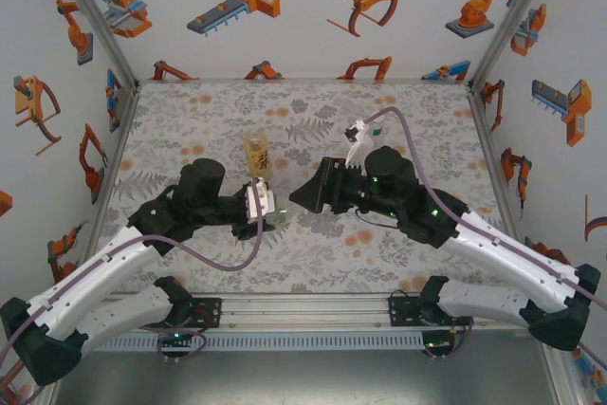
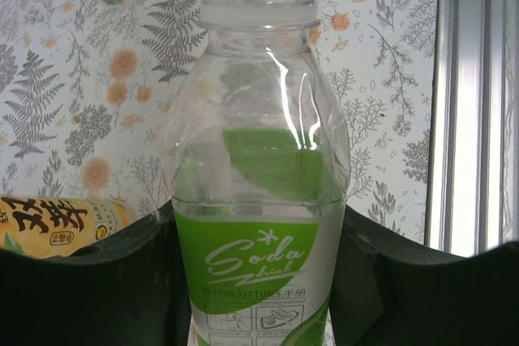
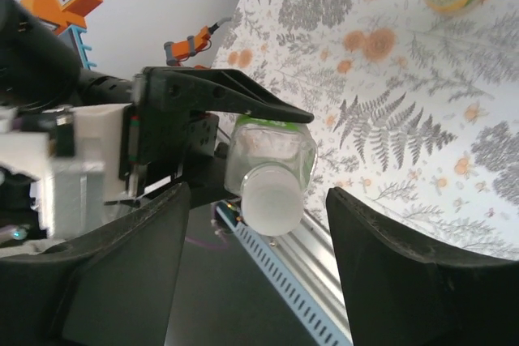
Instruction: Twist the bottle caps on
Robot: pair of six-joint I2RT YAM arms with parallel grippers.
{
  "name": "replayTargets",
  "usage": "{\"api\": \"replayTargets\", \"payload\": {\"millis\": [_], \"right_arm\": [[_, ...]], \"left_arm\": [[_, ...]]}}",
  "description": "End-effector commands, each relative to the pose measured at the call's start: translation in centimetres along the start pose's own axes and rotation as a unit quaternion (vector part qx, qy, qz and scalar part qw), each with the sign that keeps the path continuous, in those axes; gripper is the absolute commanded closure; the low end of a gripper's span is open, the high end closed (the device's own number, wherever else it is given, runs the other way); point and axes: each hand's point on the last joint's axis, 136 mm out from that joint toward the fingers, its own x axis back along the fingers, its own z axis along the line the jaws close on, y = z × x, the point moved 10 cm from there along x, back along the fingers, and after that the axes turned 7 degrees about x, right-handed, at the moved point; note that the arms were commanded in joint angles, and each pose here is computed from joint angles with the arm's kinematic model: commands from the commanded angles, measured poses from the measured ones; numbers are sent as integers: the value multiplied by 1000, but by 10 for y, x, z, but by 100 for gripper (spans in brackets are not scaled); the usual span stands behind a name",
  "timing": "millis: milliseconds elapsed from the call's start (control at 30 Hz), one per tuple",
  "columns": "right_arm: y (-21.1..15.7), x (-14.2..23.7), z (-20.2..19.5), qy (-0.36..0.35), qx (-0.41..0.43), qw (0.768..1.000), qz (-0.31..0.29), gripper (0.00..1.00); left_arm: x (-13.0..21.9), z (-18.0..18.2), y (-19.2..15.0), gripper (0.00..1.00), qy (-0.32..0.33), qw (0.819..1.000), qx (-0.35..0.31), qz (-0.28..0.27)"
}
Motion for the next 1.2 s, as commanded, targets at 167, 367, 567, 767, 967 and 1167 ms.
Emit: {"api": "replayTargets", "payload": {"millis": [167, 367, 567, 767, 967, 1167], "right_arm": [[10, 39, 24, 86, 274, 957, -46, 39], [-4, 38, 32, 174, 459, 871, -14, 41], [-15, 30, 31, 224, 550, 805, 2, 41], [-21, 17, 28, 238, 561, 793, 18, 42], [-27, 11, 24, 247, 555, 794, 30, 46], [-33, 4, 16, 227, 551, 802, 32, 52]], "left_arm": [[2, -4, 10, 100, -35, 999, -18, -30], [1, -8, 12, 100, -76, 996, -17, -38], [1, -12, 13, 100, -106, 993, -17, -44], [1, -12, 13, 100, -109, 993, -17, -42], [1, -12, 13, 100, -108, 993, -16, -41], [2, -12, 13, 100, -107, 993, -16, -42]]}}
